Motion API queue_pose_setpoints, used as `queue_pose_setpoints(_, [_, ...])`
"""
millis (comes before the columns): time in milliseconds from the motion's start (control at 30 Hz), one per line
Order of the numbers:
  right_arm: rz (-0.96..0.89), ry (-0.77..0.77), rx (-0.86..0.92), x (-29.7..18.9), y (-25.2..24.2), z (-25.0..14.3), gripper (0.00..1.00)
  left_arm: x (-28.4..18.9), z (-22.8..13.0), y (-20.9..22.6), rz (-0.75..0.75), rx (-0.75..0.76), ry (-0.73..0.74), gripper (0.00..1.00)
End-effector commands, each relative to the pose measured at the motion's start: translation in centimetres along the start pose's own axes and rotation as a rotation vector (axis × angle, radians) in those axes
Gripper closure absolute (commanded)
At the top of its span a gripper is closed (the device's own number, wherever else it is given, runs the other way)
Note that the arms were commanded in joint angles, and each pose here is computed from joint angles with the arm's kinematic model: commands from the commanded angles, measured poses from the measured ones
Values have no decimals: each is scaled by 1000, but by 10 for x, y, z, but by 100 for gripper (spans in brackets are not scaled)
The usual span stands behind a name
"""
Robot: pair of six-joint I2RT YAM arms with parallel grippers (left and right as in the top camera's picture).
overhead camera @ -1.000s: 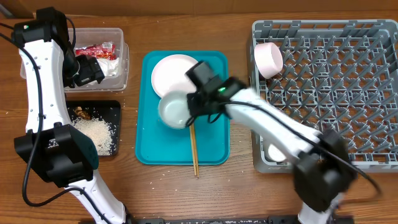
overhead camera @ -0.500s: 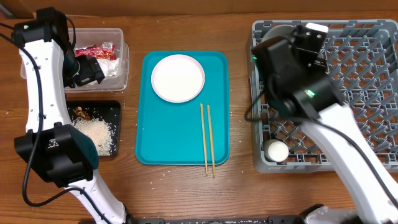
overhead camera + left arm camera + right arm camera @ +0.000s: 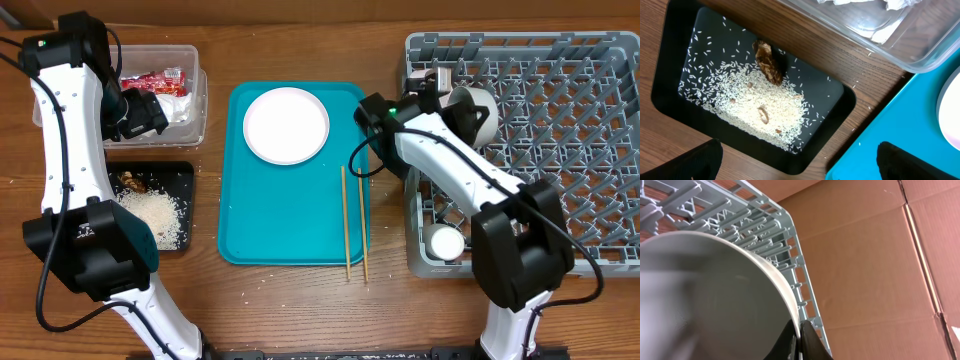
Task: Sort waste into correct bins and load items into the dishwasher
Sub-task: 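Carry the grey bowl into the dish rack and release it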
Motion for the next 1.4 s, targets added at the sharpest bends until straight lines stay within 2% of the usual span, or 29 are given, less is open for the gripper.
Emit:
queue_pose_setpoints(0, [1, 6, 53, 1, -1, 0, 96, -8, -1, 1, 6, -15, -26, 0])
queue_pose_setpoints(200, [102, 124, 72, -4, 4, -13, 96, -8, -1, 1, 6, -15, -27, 0])
queue_pose_setpoints(400, [150, 179, 67, -9, 8, -19, 96, -8, -1, 1, 6, -15, -27, 0])
queue_pose_setpoints(700, [51, 129, 63, 1, -6, -18, 96, -8, -1, 1, 5, -15, -27, 0])
queue_pose_setpoints(967, [68, 152, -64, -1, -3, -25, 96, -8, -1, 1, 6, -15, -27, 0])
queue_pose_setpoints(1267, [130, 128, -129, -31, 3, -31, 94, -8, -1, 1, 6, -15, -27, 0])
queue_pose_setpoints(1333, [145, 128, -135, -36, 4, -32, 91, -8, -1, 1, 6, -15, -26, 0])
queue_pose_setpoints(1367, [155, 135, -137, -38, 5, -33, 84, -8, -1, 1, 6, -15, -27, 0])
Point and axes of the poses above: each gripper's point midway between its finger pads, its own x axis out along the fingers, its own y axis along the line the jaws close on, z = x × y, the point moved 9 cm from there along -x, back along the fingers, and after that the axes turned 8 degrees about x, right-handed, at the moved point
